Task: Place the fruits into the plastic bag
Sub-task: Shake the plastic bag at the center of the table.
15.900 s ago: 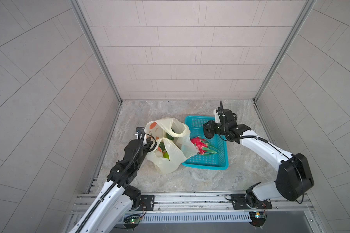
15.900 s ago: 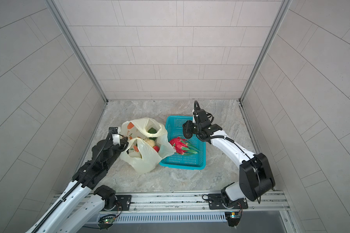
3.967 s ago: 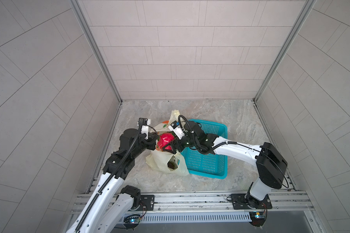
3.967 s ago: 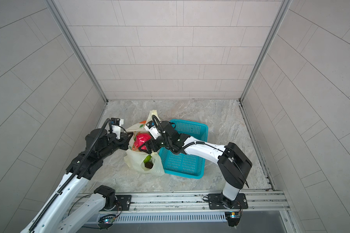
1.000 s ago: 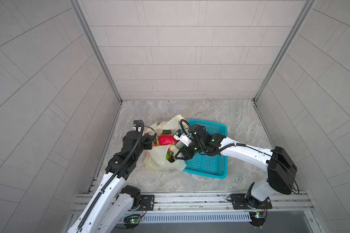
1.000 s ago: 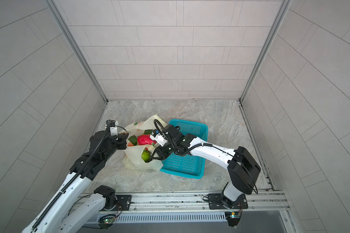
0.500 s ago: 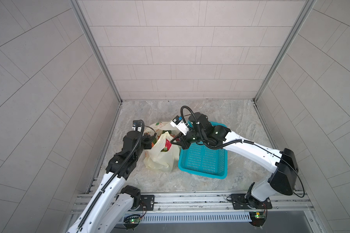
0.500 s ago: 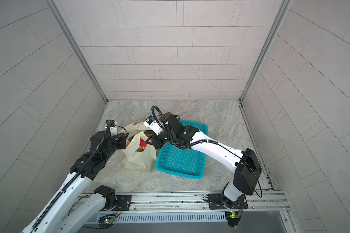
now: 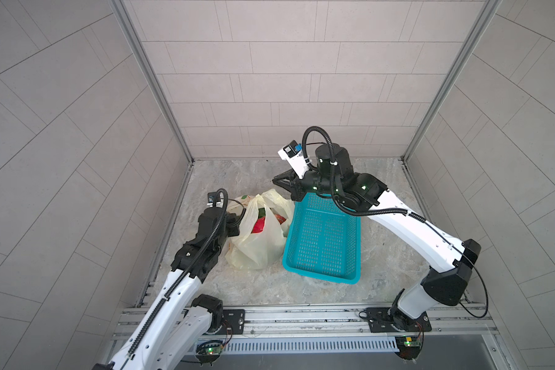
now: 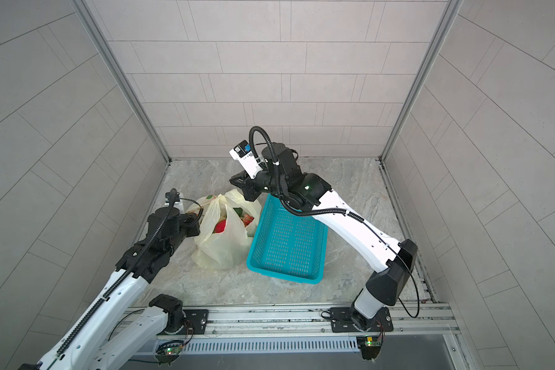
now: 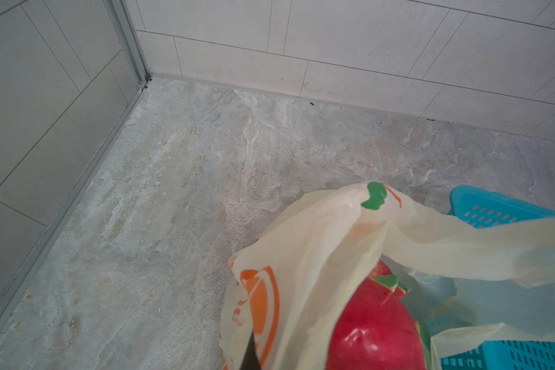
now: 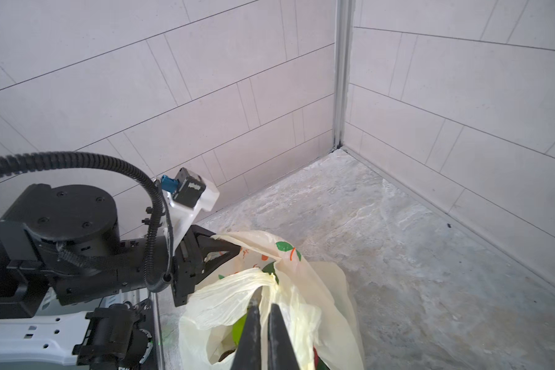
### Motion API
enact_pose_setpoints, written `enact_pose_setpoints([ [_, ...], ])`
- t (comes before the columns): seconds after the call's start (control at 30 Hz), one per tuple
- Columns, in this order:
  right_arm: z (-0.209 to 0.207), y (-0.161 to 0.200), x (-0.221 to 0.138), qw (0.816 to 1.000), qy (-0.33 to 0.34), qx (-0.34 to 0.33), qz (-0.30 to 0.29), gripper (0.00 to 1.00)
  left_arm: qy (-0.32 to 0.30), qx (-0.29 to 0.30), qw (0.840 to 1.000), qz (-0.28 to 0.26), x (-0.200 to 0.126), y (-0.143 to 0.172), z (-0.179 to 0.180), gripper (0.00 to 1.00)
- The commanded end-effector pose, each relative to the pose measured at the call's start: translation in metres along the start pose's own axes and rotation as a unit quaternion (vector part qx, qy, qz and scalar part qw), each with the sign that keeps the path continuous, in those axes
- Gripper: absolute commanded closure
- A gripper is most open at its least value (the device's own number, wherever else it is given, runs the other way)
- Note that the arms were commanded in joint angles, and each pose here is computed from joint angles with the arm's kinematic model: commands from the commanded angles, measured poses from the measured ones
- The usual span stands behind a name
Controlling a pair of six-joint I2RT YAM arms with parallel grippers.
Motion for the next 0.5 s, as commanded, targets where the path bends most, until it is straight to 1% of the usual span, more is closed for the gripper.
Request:
enact_pose_setpoints([
  [0.0,-0.015,0.030,0.001,0.998,0.026,0.019,0.045,0.83,0.004,-0.016,1.000,-0.003,-0.001,-0.002,0.000,1.00],
  [0.07,-0.015,0.046,0.001,0.998,0.012,0.026,0.056,0.43,0.008,-0.015,1.000,-0.004,-0.001,-0.003,-0.001,1.00],
  [0.1,-0.014,0.053,0.001,0.998,0.008,0.023,0.061,0.25,0.009,-0.014,1.000,-0.003,-0.001,-0.002,-0.001,1.00],
  [0.13,-0.014,0.058,0.002,0.998,0.002,0.022,0.064,0.17,0.011,-0.013,1.000,-0.002,-0.001,-0.002,-0.002,1.00],
  [0.17,-0.012,0.064,0.004,0.997,-0.006,0.019,0.068,0.11,0.011,-0.013,1.000,-0.002,-0.001,-0.002,-0.002,1.00],
  [0.2,-0.010,0.067,0.006,0.997,-0.018,0.015,0.072,0.08,0.008,-0.009,1.000,0.012,0.005,0.002,-0.003,1.00],
  [0.27,-0.007,0.070,0.014,0.996,-0.043,0.015,0.076,0.06,0.009,-0.007,1.000,0.015,0.006,0.003,-0.003,1.00],
  [0.47,0.008,0.077,0.043,0.990,-0.111,0.039,0.081,0.06,0.008,-0.005,1.000,0.013,0.004,0.002,-0.003,1.00],
])
Point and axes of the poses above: each gripper's point midway between its finger pads, its own x axis out along the fingers, its own z axis along the line the jaws close on, y = z × x, the point moved 4 cm from there along -x, back along the fingers, and after that the axes turned 2 degrees about -x, right-handed, at the moved point
